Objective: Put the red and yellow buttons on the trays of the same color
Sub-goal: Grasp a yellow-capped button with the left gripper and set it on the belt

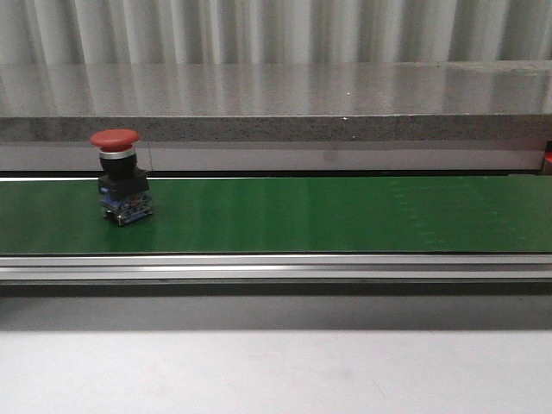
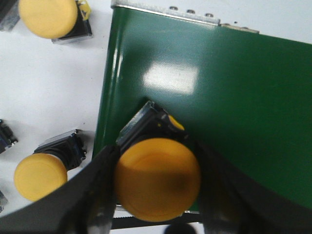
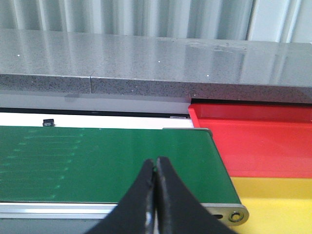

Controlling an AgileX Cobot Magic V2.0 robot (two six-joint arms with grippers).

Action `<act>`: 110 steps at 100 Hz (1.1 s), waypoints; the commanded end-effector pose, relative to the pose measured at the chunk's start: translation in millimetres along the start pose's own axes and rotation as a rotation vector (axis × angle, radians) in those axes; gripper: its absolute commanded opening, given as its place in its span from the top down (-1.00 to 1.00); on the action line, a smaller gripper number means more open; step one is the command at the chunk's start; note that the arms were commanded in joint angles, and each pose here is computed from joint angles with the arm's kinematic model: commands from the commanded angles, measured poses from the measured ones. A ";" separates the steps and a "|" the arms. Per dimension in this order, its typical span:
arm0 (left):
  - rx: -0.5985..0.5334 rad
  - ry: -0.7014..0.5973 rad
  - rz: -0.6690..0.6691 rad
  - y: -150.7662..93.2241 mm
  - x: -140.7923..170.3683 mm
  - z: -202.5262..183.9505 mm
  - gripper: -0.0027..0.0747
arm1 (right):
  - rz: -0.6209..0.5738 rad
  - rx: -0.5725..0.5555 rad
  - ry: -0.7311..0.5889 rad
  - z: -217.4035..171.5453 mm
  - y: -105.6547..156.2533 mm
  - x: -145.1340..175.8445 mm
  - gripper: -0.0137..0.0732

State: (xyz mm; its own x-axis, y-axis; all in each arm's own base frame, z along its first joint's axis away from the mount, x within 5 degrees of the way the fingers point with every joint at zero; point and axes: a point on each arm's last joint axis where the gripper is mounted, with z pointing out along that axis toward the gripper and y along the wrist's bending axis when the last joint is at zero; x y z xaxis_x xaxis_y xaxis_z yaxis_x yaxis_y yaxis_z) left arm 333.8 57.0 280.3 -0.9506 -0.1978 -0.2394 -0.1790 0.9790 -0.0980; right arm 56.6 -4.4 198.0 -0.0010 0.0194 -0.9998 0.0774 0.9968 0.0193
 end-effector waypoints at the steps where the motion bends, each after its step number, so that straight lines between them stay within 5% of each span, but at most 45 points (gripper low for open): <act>1: 0.015 -0.076 0.007 -4.9 -4.5 -13.9 0.18 | -0.010 0.002 -0.096 -1.6 0.0 -7.6 0.84; 13: 0.017 -0.066 0.005 -4.6 -5.6 -9.8 0.10 | -0.010 0.002 -0.096 -1.6 0.0 -7.6 0.84; 32: 0.101 -0.107 0.010 -12.5 -8.6 -12.7 -0.55 | -0.010 0.002 -0.096 -1.6 0.0 -7.6 0.84; 45: 0.142 -0.179 0.041 -19.0 -9.3 -24.8 -0.52 | -0.010 0.002 -0.096 -1.6 0.0 -7.6 0.84; 64: 0.148 -0.352 0.148 -41.6 2.2 -63.2 -0.15 | -0.010 0.002 -0.096 -1.6 0.0 -7.6 0.84; 85: 0.179 -0.522 0.280 -70.4 43.0 -89.6 0.99 | -0.010 0.002 -0.096 -1.6 0.0 -7.6 0.84; 110: 0.209 -0.661 0.350 -77.5 100.7 -98.9 0.98 | -0.010 0.002 -0.096 -1.6 0.0 -7.6 0.84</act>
State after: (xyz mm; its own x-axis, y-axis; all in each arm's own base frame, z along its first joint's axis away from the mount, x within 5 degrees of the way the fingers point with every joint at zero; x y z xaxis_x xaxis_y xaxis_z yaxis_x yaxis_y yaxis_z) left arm 244.8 -31.9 341.3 -0.7036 0.0831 -0.7058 0.2085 0.9736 -0.0933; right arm 56.6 -4.4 198.0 -0.0010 0.0194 -0.9998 0.0774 0.9968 0.0193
